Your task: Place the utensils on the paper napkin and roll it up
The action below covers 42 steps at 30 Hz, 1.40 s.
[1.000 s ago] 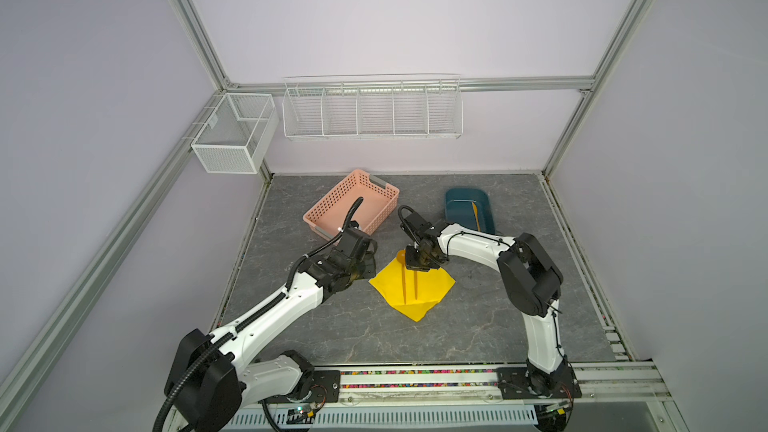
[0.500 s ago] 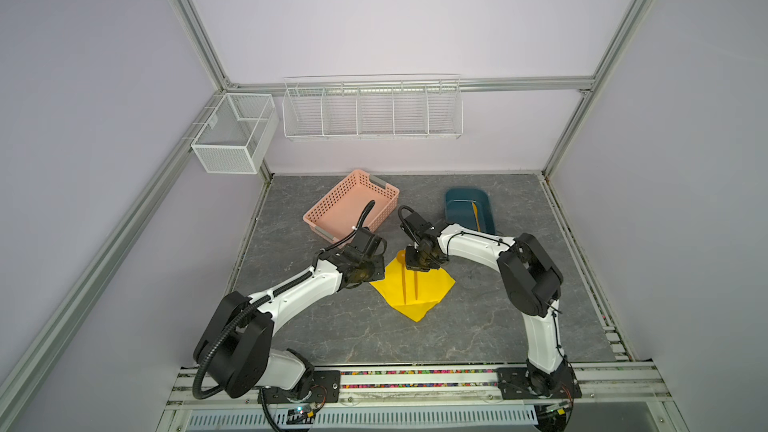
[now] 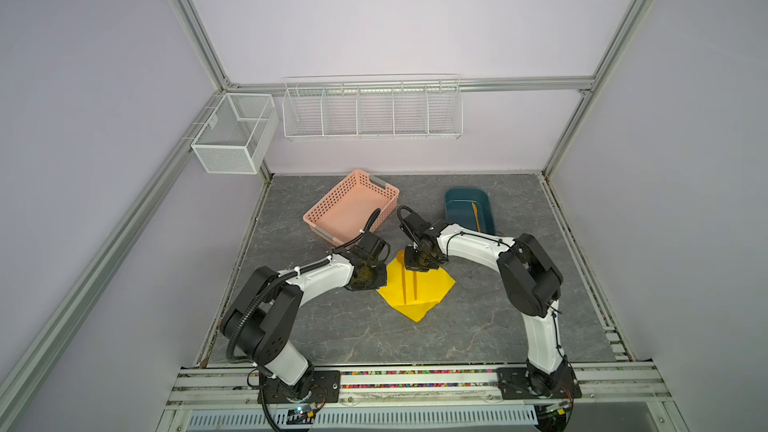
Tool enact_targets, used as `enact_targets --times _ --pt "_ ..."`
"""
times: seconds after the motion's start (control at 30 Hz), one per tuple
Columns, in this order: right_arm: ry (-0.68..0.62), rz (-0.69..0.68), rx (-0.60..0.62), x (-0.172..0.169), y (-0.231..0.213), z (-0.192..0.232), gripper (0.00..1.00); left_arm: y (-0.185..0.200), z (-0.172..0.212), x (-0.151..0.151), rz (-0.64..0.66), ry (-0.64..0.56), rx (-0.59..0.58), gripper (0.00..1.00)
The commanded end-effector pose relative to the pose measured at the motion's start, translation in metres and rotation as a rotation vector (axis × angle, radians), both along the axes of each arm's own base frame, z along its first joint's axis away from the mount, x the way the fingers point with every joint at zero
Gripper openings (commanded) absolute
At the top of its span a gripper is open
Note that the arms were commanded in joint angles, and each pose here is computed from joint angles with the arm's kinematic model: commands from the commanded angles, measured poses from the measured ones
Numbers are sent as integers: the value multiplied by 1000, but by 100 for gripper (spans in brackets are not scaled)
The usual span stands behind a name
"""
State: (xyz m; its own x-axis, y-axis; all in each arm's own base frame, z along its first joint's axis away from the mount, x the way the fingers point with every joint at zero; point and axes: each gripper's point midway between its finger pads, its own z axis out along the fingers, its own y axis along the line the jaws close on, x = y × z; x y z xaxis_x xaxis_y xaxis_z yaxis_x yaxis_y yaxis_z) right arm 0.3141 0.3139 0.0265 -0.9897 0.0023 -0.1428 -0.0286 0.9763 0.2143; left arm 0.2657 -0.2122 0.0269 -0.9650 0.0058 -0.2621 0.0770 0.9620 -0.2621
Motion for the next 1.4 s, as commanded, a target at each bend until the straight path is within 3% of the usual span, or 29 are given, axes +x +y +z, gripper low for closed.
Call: enact_targets --times 0.0,1.37 --pt "2 11 13 -3 4 10 10 -3 1 7 15 -4 -3 0" --pt "50 34 -1 -14 7 -4 11 4 -13 1 15 32 35 0"
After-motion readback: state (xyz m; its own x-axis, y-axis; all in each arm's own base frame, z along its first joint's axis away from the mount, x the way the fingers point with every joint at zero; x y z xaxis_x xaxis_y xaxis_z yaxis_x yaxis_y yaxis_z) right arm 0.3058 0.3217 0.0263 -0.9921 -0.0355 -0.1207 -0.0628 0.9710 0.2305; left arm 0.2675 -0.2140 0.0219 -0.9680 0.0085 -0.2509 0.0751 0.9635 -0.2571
